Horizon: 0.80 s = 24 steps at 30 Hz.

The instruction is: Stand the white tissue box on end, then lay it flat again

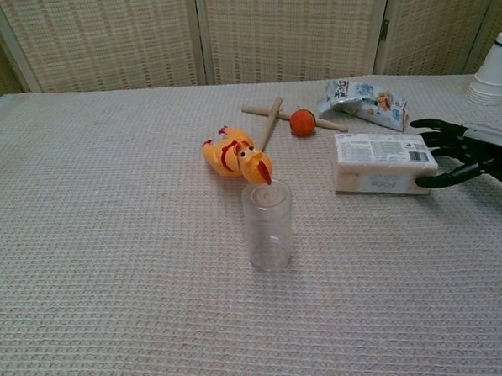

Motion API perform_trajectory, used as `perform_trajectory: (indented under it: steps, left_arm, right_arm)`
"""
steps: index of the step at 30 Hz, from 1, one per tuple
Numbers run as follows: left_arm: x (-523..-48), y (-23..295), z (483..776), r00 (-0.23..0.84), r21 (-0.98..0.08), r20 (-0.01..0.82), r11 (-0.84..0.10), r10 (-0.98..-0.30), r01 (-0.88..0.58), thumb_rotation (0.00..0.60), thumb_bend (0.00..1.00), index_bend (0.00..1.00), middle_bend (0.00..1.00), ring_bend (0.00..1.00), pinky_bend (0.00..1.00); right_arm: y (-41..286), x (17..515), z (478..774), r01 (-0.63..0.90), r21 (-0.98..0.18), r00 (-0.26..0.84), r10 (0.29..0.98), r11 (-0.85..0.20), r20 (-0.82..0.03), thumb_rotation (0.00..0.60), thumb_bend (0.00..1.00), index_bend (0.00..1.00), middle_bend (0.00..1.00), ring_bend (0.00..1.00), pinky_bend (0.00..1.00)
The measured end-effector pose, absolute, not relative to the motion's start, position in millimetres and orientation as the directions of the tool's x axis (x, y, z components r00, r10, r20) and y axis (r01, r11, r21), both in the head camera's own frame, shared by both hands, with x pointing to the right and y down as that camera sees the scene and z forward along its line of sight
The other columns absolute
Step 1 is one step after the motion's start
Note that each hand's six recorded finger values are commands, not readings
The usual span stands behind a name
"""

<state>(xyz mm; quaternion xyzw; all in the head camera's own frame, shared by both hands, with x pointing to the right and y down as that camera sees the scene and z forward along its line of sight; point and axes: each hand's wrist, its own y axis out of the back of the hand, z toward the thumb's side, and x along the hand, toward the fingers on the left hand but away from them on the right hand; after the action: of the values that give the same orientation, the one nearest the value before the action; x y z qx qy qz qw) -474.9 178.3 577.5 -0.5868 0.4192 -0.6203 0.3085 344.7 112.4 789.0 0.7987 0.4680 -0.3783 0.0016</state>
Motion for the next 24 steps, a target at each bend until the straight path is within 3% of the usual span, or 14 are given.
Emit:
perform_trajectory:
  steps: [7,11,13,18,21,24]
  left_arm:
    - [-475.7,178.2,576.8,-0.122,-0.883,0.467,-0.456,-0.876,-0.112,0.6,0.63,0.17,0.0,0.0,0.14]
    - [-476.0,178.1,577.7,-0.122,-0.882,0.47,-0.458,-0.874,-0.112,0.6,0.63,0.17,0.0,0.0,0.14]
    - [-475.5,178.3,578.4,-0.121,-0.881,0.472,-0.461,-0.873,-0.111,0.6,0.63,0.17,0.0,0.0,0.14]
    - [-473.7,178.2,579.8,-0.116,-0.879,0.475,-0.464,-0.872,-0.11,0.6,0.63,0.17,0.0,0.0,0.14]
    - [-471.1,179.3,581.9,-0.108,-0.873,0.485,-0.474,-0.868,-0.115,0.6,0.63,0.17,0.0,0.0,0.14]
    - [-467.3,180.7,583.1,-0.095,-0.868,0.493,-0.483,-0.865,-0.116,0.6,0.63,0.17,0.0,0.0,0.14]
  right_arm:
    - [102.6,348.7,773.5,0.726,-0.372,0.317,0.761,-0.579,-0.565,0.6,0.02,0.0,0.0,0.0,0.0]
    - [94.0,350.9,744.6,0.737,-0.395,0.364,0.815,-0.549,-0.451,0.6,0.01,0.0,0.0,0.0,0.0]
    - [89.6,350.8,724.5,0.75,-0.419,0.382,0.852,-0.513,-0.359,0.6,0.05,0.01,0.0,0.0,0.0]
    - [96.7,353.3,663.7,0.706,-0.574,0.432,0.894,-0.415,-0.115,0.6,0.29,0.01,0.0,0.0,0.0]
    - [111.0,358.5,642.2,0.636,-0.687,0.416,0.906,-0.351,-0.078,0.6,0.29,0.0,0.0,0.0,0.0]
    - [129.6,361.9,622.8,0.53,-0.791,0.378,0.92,-0.306,-0.102,0.6,0.29,0.0,0.0,0.0,0.0]
